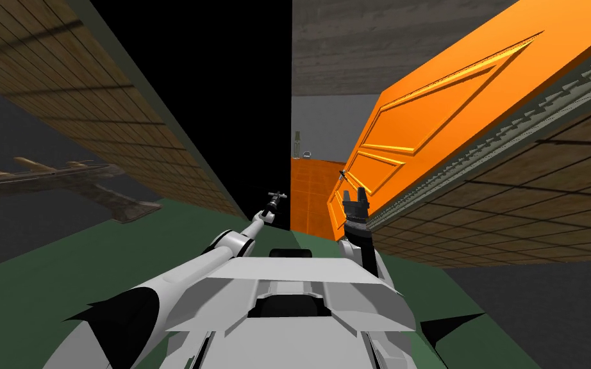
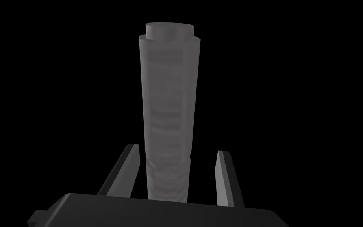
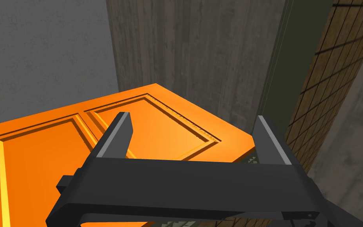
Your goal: Push the door open
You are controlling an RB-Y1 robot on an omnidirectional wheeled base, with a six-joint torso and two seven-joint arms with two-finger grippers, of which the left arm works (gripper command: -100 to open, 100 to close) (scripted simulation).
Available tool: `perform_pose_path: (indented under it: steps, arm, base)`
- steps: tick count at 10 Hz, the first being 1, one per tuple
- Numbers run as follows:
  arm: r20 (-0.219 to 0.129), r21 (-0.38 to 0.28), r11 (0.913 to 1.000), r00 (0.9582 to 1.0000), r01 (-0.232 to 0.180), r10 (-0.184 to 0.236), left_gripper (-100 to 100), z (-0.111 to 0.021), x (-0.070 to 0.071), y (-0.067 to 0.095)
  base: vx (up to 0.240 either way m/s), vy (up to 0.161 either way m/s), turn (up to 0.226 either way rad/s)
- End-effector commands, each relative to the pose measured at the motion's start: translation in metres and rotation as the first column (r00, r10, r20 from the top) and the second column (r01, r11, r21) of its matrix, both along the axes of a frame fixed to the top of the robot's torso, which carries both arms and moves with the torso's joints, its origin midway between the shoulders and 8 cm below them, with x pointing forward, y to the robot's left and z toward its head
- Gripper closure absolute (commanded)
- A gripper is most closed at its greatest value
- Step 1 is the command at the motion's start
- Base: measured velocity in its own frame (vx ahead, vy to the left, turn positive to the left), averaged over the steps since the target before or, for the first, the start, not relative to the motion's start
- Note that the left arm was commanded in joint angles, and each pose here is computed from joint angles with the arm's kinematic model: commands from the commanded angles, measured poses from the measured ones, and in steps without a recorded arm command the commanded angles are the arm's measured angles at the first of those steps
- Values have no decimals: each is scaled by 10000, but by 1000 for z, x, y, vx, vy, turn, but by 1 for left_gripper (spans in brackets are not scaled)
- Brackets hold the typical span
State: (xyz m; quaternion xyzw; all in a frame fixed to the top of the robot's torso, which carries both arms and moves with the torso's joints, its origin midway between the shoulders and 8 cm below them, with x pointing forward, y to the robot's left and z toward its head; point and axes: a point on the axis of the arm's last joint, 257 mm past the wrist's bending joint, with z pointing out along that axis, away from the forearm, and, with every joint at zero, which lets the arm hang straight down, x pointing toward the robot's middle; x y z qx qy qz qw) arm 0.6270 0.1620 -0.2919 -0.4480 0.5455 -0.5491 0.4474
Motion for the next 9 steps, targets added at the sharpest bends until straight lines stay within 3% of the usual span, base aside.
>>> perform_pose_path:
  steps: [1, 5, 9]
  arm:
    - [-5, 0, 10000, 10000, -1, 1, 100, 0, 0, 0]
    - [-5, 0, 10000, 10000, -1, 1, 100, 0, 0, 0]
    - [46, 13, 9993, 9993, -378, 378, 100, 3, 3, 21]
  base:
    - [-24, 2, -8]
    - [-3, 1, -3]
    - [155, -70, 32]
